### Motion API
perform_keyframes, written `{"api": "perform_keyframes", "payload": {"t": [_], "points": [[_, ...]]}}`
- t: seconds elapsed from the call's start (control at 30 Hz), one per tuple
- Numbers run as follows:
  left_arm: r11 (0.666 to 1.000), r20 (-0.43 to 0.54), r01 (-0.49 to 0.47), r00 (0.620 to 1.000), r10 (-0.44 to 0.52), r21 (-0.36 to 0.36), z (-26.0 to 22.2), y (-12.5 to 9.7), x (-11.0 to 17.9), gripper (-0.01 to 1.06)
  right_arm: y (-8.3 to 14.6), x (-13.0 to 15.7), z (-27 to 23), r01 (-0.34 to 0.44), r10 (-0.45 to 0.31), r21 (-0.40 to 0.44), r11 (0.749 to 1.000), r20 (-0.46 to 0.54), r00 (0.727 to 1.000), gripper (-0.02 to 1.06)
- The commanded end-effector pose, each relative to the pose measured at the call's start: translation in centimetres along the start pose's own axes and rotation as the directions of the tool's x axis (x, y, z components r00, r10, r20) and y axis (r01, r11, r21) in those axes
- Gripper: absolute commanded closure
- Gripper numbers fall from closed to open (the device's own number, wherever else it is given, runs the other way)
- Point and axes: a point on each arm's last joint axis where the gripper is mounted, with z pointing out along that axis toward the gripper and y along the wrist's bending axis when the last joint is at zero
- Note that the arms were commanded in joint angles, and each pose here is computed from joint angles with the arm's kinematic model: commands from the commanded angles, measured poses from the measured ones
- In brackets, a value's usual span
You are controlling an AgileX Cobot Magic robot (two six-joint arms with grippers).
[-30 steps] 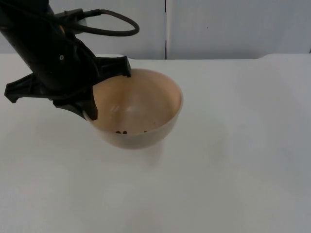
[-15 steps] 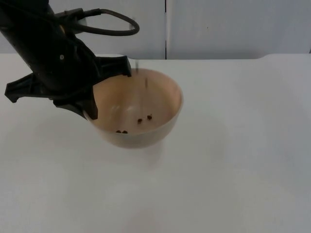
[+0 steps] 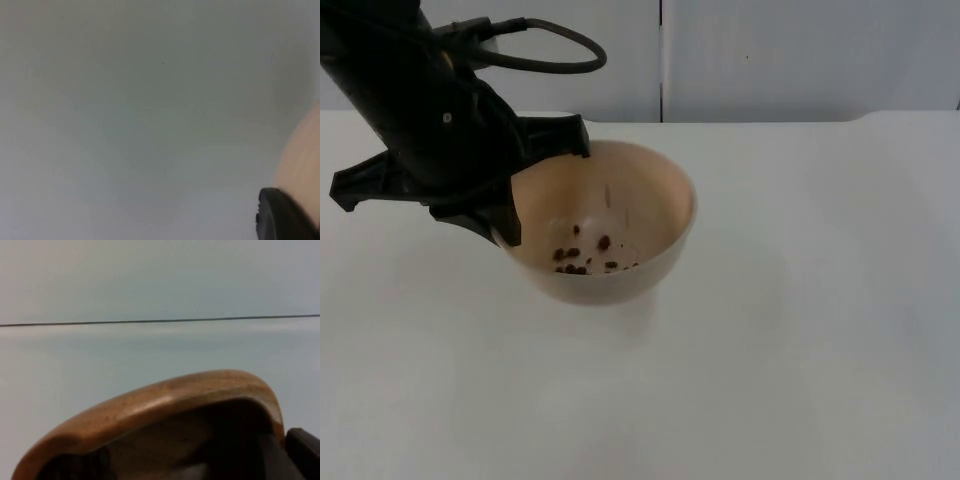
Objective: Pick up the bowl with the left hand and pour the coffee beans from the cup into the bowl with the right hand.
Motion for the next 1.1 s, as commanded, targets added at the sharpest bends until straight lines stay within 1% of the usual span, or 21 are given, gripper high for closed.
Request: {"api": "perform_keyframes", "payload": {"t": [0.0,0.17,0.57,0.63,0.67,0.7,0.73,0.83,0.9,0.97,1.0,1.07], "points": [[1.000,0.008,0.011,1.000,-0.012,0.014,-0.2,-0.3,-0.1,1.05,-0.6,0.1,-0.3,-0.017,0.017,0.009,1.000,0.002,1.000,1.04],[1.000,0.008,0.010,1.000,-0.010,0.014,-0.2,-0.3,-0.1,1.05,-0.4,0.2,-0.3,-0.010,0.010,-0.018,1.000,-0.005,1.000,1.04],[1.000,0.008,0.010,1.000,-0.010,0.014,-0.2,-0.3,-0.1,1.05,-0.3,0.2,-0.2,-0.015,0.015,-0.030,0.999,-0.010,1.000,1.04],[1.000,0.008,0.010,1.000,-0.010,0.014,-0.2,-0.3,-0.1,1.05,-0.1,0.3,-0.2,-0.011,0.011,-0.056,0.998,-0.016,1.000,1.04],[1.000,0.008,0.010,1.000,-0.010,0.014,-0.2,-0.3,-0.1,1.05,-0.1,0.3,-0.2,-0.011,0.011,-0.056,0.998,-0.016,1.000,1.04],[1.000,0.008,0.010,1.000,-0.010,0.014,-0.2,-0.3,-0.1,1.05,0.0,0.3,-0.3,-0.015,0.014,-0.076,0.997,-0.016,1.000,1.04],[1.000,0.008,0.010,1.000,-0.010,0.014,-0.2,-0.3,-0.1,1.05,0.2,0.6,0.0,-0.023,0.020,-0.112,0.993,-0.027,0.999,1.04],[1.000,0.010,0.009,1.000,-0.010,0.015,-0.2,-0.3,-0.1,1.05,0.2,1.1,0.5,-0.041,0.035,-0.134,0.990,-0.048,0.998,1.04],[1.000,0.010,0.009,1.000,-0.010,0.015,-0.2,-0.3,-0.1,1.05,0.0,1.9,1.0,-0.075,0.064,-0.169,0.983,-0.075,0.995,1.04],[1.000,0.012,0.009,1.000,-0.010,0.016,-0.2,-0.3,-0.1,1.05,-0.4,3.0,1.7,-0.130,0.108,-0.215,0.968,-0.108,0.988,1.04],[1.000,0.012,0.009,1.000,-0.010,0.016,-0.2,-0.3,-0.1,1.05,-0.4,3.0,1.7,-0.130,0.108,-0.215,0.968,-0.108,0.988,1.04],[1.000,0.019,0.010,1.000,-0.010,0.019,-0.2,-0.3,-0.2,1.05,-0.8,3.9,2.1,-0.198,0.167,-0.275,0.941,-0.130,0.977,1.04]]}}
